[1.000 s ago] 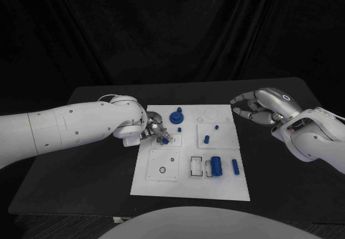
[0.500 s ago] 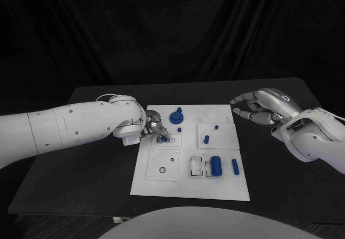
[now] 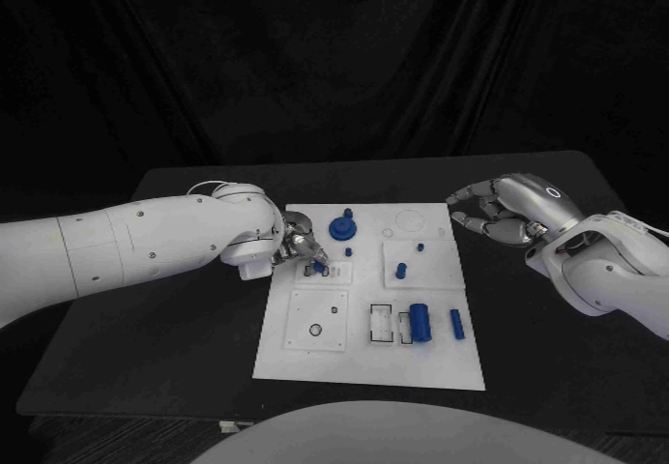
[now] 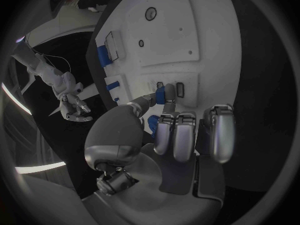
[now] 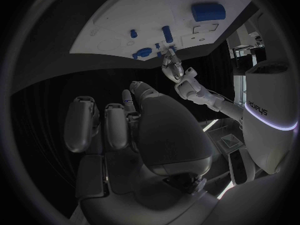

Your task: Assemble the parts on the task board

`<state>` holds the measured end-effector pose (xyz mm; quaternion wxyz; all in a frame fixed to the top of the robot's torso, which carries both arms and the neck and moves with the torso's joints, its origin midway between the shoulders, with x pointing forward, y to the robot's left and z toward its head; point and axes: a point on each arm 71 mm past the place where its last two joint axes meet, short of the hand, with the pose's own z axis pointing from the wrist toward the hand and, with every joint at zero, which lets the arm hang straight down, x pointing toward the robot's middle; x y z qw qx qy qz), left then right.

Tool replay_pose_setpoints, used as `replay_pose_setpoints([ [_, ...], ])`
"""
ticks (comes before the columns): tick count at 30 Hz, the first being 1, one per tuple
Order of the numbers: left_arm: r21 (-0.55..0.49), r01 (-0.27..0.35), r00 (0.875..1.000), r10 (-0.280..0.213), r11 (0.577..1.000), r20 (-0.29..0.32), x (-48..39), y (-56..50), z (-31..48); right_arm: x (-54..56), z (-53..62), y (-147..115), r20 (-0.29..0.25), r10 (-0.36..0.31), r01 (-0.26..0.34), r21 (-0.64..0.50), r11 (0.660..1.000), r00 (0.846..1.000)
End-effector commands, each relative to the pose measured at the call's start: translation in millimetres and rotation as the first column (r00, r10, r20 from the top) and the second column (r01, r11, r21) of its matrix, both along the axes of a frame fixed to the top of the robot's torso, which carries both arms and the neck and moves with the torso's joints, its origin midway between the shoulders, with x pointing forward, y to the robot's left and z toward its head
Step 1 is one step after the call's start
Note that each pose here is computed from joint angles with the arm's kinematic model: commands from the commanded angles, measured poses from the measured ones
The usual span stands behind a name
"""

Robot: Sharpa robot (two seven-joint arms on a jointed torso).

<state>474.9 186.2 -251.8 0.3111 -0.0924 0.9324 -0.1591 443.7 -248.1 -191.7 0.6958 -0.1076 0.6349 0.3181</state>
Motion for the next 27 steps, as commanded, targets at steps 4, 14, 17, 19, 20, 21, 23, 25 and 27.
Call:
replay_pose_setpoints([
  [4, -0.005, 0.026, 1.0, -0.026, 1.0, -0.011, -2.3, -5.3, -2.6, 0.4, -2.3, -0.9, -0.014, -0.017, 0.017, -0.002, 1.0, 1.0],
  [14, -0.003, 0.038, 0.999, -0.038, 0.999, -0.022, -4.4, -7.6, -4.0, 0.5, -2.6, -1.3, -0.018, -0.021, 0.021, -0.001, 1.0, 1.0],
  [17, -0.003, 0.039, 0.999, -0.039, 0.999, -0.024, -4.9, -7.9, -4.4, 0.6, -2.7, -1.4, -0.019, -0.022, 0.022, 0.001, 1.0, 1.0],
  [19, -0.003, 0.04, 0.999, -0.04, 0.999, -0.025, -5.0, -8.0, -4.7, 0.7, -2.7, -1.4, -0.019, -0.022, 0.022, 0.001, 1.0, 1.0],
  [20, -0.003, 0.04, 0.999, -0.04, 0.999, -0.025, -5.0, -8.0, -4.9, 0.7, -2.8, -1.4, -0.019, -0.022, 0.022, 0.001, 1.0, 1.0],
  [21, -0.003, 0.041, 0.999, -0.041, 0.999, -0.026, -5.1, -8.1, -5.0, 0.7, -2.8, -1.4, -0.02, -0.022, 0.022, 0.001, 1.0, 1.0],
  [23, -0.002, 0.041, 0.999, -0.041, 0.999, -0.027, -5.2, -8.1, -5.2, 0.8, -2.8, -1.4, -0.02, -0.023, 0.023, 0.001, 1.0, 1.0],
  [25, -0.002, 0.042, 0.999, -0.042, 0.999, -0.028, -5.4, -8.1, -5.4, 0.8, -2.8, -1.5, -0.02, -0.023, 0.023, 0.001, 1.0, 1.0],
  [27, -0.002, 0.043, 0.999, -0.043, 0.999, -0.03, -5.8, -8.0, -5.6, 0.8, -2.8, -1.7, -0.02, -0.023, 0.023, 0.001, 1.0, 1.0],
])
